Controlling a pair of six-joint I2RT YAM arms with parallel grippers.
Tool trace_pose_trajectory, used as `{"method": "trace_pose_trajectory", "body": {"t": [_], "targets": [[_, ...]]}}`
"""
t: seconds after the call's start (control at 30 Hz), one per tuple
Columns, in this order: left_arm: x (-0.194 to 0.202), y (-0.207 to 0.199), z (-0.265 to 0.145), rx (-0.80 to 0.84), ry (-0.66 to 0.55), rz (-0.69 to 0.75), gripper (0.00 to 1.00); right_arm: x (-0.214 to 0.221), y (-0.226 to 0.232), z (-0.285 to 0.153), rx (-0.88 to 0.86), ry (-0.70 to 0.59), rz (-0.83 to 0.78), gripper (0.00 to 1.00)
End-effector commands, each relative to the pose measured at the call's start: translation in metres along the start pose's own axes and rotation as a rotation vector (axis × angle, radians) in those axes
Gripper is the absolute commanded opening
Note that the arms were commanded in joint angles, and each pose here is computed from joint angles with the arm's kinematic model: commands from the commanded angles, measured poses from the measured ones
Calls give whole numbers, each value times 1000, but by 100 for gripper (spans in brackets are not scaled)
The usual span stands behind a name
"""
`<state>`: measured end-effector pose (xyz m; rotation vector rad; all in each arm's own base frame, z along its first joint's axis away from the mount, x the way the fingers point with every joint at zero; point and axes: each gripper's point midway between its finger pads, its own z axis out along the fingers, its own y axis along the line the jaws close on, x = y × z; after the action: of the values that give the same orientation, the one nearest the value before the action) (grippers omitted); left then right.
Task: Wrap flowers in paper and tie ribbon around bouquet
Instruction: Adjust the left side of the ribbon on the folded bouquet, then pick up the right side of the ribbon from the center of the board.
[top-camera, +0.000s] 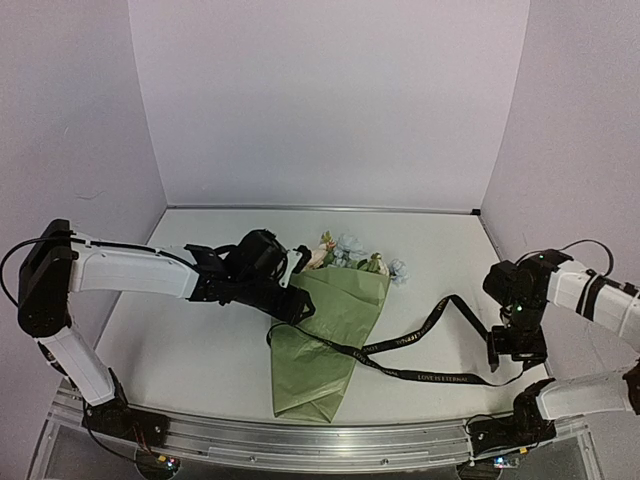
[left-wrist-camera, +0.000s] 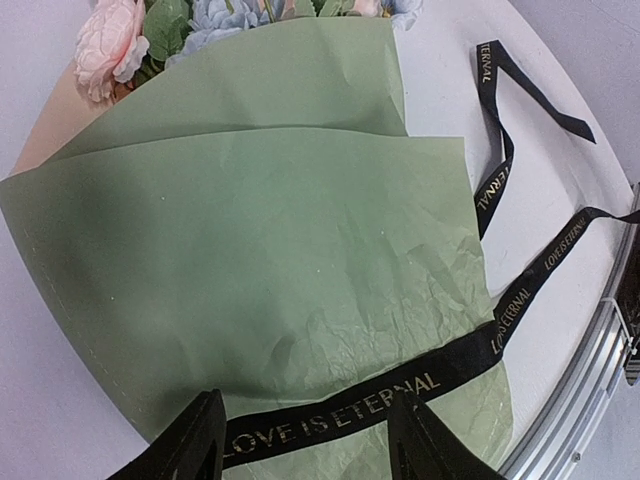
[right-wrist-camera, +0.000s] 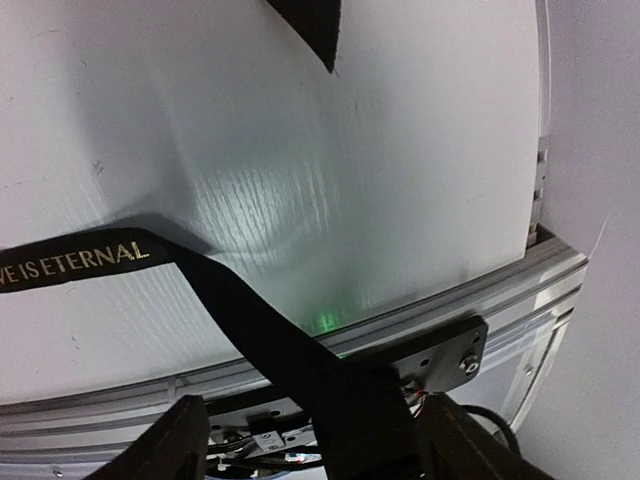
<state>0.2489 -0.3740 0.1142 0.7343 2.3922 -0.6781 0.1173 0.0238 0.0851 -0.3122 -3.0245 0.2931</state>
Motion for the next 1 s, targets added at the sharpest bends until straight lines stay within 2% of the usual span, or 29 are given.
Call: {"method": "trace_pose_trajectory", "body": {"t": [0.0,0.07,0.2,0.37,0.5,0.9,0.97], "targets": [[-12,-2,-13,9,-41,14,58,-42,-6,-11,55,-84,13,83],[-13,-3,-15,9,-47,17,58,-53,-1,-3,2,-62,86,88],[-15,-2,-15,3,-50,26,58,-78,17,20,-137,-56,220,89],[-17,-3,-18,3,-53,27,58,-98,37,43,-256,-24,315,79],[-16,-2,-19,1,-54,25,58,-101,30,61,-247,-11,382,67],[-14,-2,-21,-2,-43,18,57,-119,13,86,-204,-83,460,67],[-14,-2,-22,-3,-43,14,57,-124,9,87,-197,-100,479,64]]}}
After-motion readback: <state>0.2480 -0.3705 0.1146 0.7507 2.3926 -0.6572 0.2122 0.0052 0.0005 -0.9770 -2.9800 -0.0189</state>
